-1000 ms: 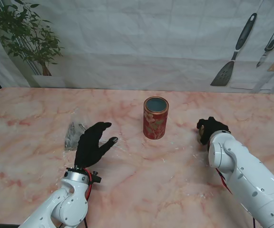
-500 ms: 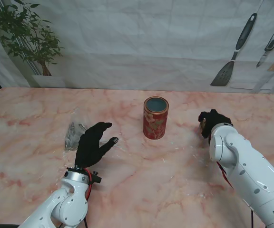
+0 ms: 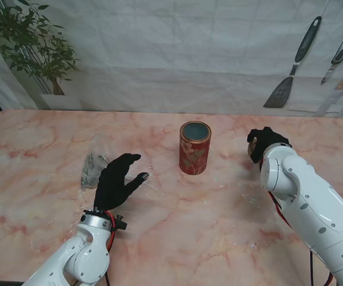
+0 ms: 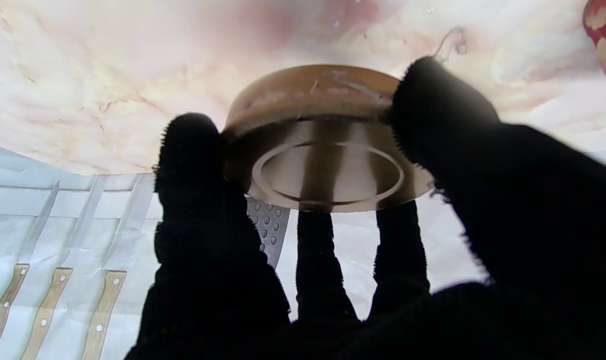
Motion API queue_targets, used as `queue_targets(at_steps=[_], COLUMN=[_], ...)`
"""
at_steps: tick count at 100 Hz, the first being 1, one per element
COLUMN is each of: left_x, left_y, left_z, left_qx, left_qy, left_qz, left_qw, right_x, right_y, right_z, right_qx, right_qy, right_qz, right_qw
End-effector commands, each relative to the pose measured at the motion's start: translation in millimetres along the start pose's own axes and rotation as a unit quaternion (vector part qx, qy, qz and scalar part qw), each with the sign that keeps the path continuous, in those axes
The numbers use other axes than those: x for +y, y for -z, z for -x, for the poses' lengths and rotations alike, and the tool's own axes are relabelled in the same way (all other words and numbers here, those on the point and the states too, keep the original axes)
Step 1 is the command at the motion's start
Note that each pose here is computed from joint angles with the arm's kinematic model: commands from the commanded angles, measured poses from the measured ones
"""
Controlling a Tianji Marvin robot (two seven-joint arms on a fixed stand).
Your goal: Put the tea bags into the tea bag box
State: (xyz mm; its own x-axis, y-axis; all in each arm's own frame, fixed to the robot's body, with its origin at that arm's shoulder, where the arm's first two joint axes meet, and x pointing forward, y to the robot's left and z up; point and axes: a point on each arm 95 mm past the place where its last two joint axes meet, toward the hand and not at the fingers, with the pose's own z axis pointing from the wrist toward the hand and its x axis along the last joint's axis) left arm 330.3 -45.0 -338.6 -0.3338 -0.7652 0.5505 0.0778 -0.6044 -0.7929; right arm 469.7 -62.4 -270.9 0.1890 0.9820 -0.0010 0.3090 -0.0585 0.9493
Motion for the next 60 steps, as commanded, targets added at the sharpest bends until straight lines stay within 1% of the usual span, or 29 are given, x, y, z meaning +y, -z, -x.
queue_targets(at_steps=[1, 33, 60], left_x=[-1.5, -2.1, -2.8], left_y=[-1.1, -1.7, -2.4], left_z=[-2.6, -2.4, -2.2], left_qx=[0.003, 0.002, -0.002], left_qy=[0.002, 0.002, 0.001], left_qz=[0.004, 0.006, 0.012], left_qw=[1.0, 1.0, 0.9999], right_x=[9.2, 27.8, 44.3], right_y=[1.3, -1.9, -7.3], right_z=[-4.2, -12.6, -28.8], right_qx=[0.004, 0.006, 0.02], right_qy=[-0.004, -0.015, -0.012], right_qz=[0.003, 0.013, 0.025], right_qw=[1.0, 0.9998, 0.9994])
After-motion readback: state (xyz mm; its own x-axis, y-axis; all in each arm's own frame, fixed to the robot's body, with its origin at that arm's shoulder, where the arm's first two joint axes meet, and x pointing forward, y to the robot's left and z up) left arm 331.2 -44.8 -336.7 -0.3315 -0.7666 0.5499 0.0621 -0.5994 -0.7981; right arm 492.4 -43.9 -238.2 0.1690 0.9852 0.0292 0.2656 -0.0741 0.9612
